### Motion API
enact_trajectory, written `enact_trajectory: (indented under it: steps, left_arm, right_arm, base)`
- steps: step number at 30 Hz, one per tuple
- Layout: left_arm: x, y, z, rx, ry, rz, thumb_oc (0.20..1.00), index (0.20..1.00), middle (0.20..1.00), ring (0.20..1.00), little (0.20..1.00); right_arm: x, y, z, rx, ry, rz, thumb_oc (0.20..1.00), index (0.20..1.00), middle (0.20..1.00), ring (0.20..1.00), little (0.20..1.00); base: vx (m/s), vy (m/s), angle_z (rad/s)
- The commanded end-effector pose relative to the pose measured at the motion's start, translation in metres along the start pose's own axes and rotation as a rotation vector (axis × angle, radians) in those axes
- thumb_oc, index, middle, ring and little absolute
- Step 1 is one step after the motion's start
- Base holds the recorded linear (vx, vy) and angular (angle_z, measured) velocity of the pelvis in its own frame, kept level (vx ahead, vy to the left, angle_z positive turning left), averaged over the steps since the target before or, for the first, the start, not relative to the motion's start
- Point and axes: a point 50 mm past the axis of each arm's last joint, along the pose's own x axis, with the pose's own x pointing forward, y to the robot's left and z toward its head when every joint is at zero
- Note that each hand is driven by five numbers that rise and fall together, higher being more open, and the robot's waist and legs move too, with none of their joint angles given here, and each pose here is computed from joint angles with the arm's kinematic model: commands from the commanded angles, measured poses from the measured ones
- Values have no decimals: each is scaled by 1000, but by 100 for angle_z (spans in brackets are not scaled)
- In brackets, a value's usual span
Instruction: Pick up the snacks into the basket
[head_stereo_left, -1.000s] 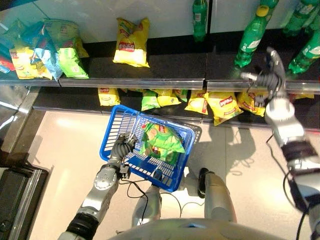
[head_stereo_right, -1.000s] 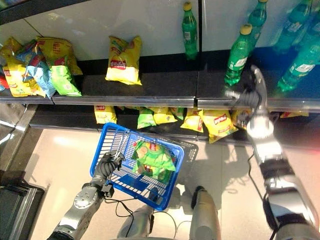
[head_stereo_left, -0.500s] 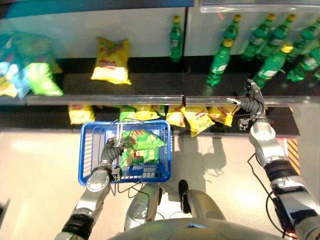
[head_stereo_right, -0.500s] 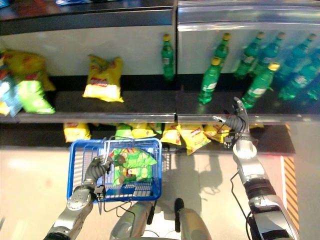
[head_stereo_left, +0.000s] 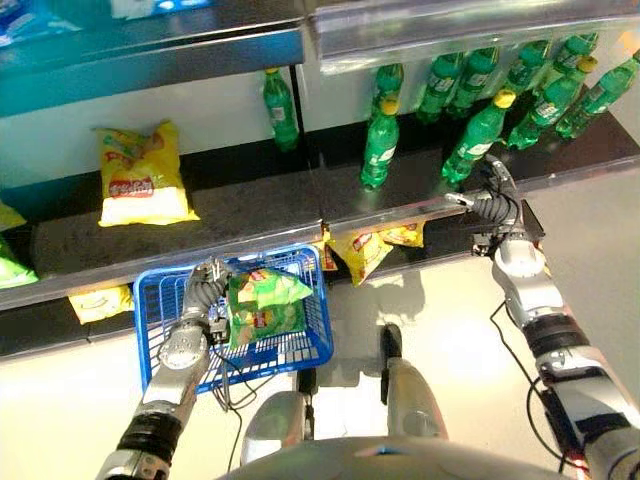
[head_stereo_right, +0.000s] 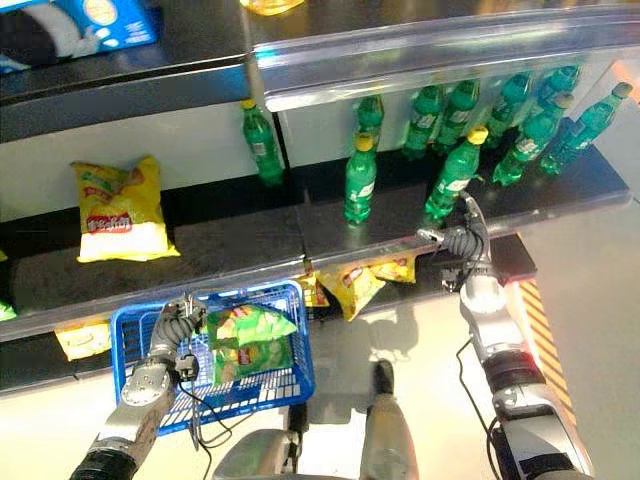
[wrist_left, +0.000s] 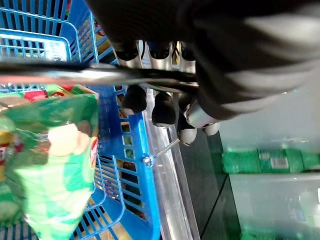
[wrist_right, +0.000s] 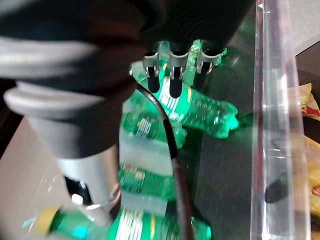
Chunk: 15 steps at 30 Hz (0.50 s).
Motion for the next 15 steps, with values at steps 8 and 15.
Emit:
enact_trajectory:
  steps: [8, 15]
  left_arm:
    - [11, -22, 78, -42, -375, -114, 200, 200, 200, 200, 200]
    - [8, -26, 77, -39, -371, -140, 200, 200, 200, 200, 200]
  right_arm:
    - [44, -28, 82, -34, -238, -95, 1000, 1000, 1000, 1000, 1000]
    - [56, -23, 102, -27, -266, -103, 1000, 1000, 1000, 1000, 1000]
  base:
    - [19, -149, 25]
    - [13, -44, 19]
